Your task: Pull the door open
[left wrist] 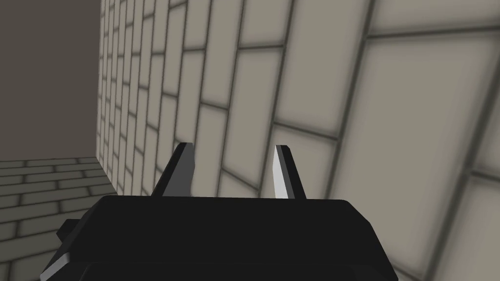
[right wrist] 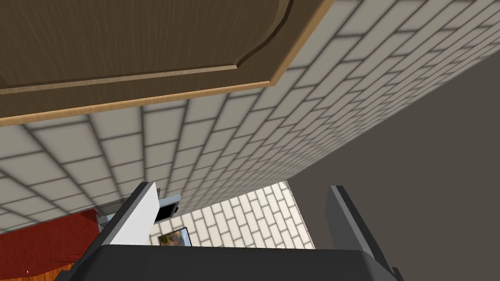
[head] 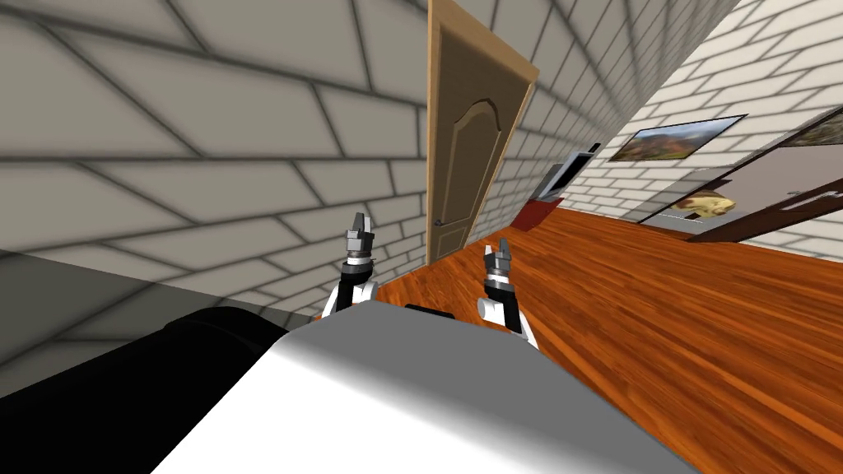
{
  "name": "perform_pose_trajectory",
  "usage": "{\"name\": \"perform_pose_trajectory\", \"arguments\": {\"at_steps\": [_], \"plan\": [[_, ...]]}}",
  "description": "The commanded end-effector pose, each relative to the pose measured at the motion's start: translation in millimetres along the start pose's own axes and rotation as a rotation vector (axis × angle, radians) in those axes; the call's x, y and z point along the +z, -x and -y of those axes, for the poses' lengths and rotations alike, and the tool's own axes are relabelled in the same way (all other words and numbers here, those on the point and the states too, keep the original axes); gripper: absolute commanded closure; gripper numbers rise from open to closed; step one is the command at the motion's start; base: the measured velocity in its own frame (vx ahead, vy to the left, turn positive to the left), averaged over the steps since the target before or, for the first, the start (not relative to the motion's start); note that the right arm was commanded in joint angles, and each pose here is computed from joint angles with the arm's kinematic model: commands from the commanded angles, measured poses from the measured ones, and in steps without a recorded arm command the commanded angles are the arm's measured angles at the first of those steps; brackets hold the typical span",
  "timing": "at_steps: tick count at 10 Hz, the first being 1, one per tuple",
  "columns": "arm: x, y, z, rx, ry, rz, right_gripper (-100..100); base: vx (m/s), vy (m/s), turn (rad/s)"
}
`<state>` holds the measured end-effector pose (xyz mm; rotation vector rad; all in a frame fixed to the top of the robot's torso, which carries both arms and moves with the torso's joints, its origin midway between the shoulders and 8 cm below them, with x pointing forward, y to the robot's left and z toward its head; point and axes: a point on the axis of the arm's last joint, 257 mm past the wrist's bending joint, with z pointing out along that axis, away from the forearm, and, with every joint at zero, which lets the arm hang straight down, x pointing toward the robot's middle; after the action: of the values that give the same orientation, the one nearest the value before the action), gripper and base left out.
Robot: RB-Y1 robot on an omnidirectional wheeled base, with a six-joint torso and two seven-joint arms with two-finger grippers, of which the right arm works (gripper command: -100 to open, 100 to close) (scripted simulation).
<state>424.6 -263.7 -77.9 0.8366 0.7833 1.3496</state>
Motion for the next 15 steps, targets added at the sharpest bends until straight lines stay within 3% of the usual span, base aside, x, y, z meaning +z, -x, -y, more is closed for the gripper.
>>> {"name": "perform_pose_trajectory", "arguments": {"at_steps": [1, 15], "plan": [[-1.0, -1.4, 14.3, 0.0, -0.018, -0.008, -100, 0.045, -0.036, 0.104], [-2.1, -3.2, 119.2, -0.01, -0.163, -0.066, -100, 0.059, -0.055, 0.135]]}}
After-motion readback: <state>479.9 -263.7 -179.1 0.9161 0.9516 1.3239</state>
